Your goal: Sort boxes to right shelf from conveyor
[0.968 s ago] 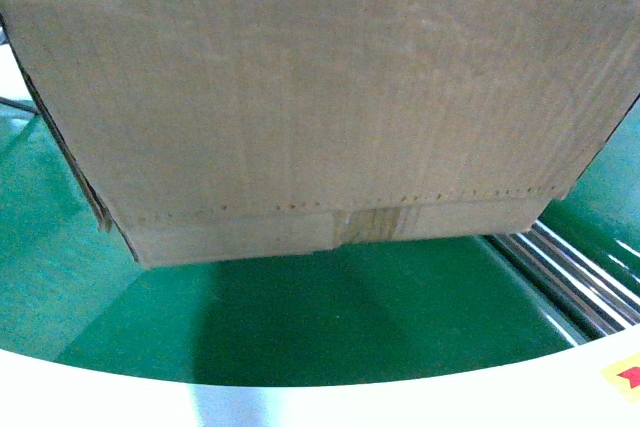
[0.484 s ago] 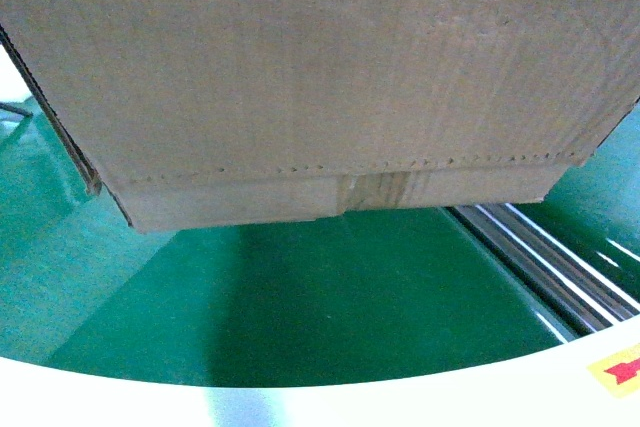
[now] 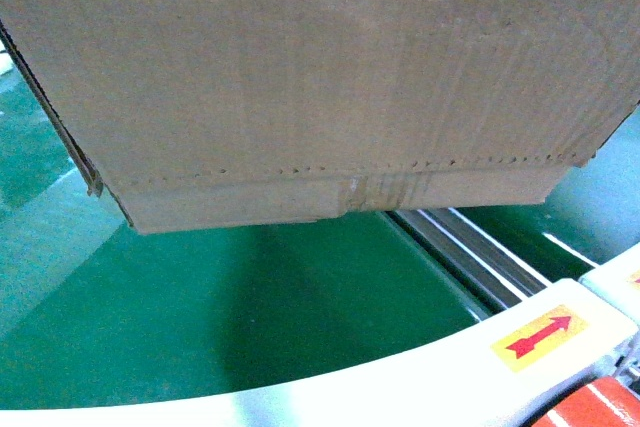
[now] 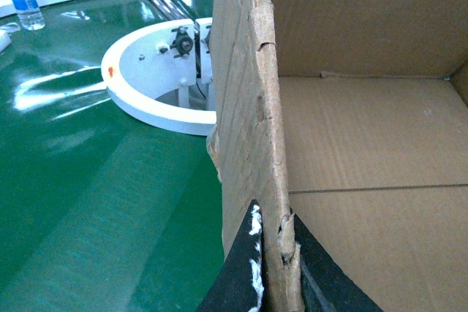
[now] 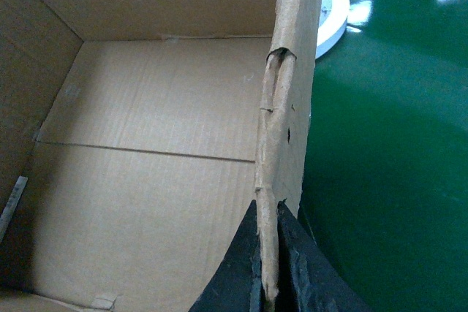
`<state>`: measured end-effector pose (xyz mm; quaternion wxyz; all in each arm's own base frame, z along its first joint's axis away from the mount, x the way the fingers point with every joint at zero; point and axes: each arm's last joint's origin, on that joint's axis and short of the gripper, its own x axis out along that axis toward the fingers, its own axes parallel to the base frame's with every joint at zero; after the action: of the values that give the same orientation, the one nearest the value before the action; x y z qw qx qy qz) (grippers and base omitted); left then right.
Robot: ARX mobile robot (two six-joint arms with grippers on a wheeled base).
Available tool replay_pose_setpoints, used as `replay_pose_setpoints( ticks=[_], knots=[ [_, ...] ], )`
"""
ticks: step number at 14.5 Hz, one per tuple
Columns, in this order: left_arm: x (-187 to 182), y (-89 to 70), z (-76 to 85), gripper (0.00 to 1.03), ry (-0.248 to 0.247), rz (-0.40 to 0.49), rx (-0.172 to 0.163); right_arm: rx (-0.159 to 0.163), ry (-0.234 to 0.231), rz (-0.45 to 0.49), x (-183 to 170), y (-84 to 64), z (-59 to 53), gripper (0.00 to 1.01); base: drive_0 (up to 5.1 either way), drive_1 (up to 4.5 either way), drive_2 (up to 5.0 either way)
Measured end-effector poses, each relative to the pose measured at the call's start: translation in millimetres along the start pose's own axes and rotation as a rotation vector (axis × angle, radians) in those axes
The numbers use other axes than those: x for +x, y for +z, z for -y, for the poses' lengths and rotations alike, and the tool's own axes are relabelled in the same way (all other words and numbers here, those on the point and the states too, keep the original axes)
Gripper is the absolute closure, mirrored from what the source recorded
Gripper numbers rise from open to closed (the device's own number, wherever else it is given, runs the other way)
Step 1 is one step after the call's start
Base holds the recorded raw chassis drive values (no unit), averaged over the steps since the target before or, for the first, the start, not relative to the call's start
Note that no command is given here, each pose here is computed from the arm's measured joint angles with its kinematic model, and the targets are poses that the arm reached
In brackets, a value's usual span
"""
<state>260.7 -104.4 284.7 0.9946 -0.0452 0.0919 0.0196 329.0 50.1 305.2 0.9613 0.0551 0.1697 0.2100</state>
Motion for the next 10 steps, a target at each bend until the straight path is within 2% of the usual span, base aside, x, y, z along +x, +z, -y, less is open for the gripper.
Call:
replay_pose_setpoints(
  ticks=[10],
  knots=[
    [0.0, 0.0, 0.0, 1.00, 0.000, 0.000, 0.000, 0.000, 0.000, 0.000, 0.0, 0.0, 0.0, 0.99, -1.4, -1.36, -1.4]
  ],
)
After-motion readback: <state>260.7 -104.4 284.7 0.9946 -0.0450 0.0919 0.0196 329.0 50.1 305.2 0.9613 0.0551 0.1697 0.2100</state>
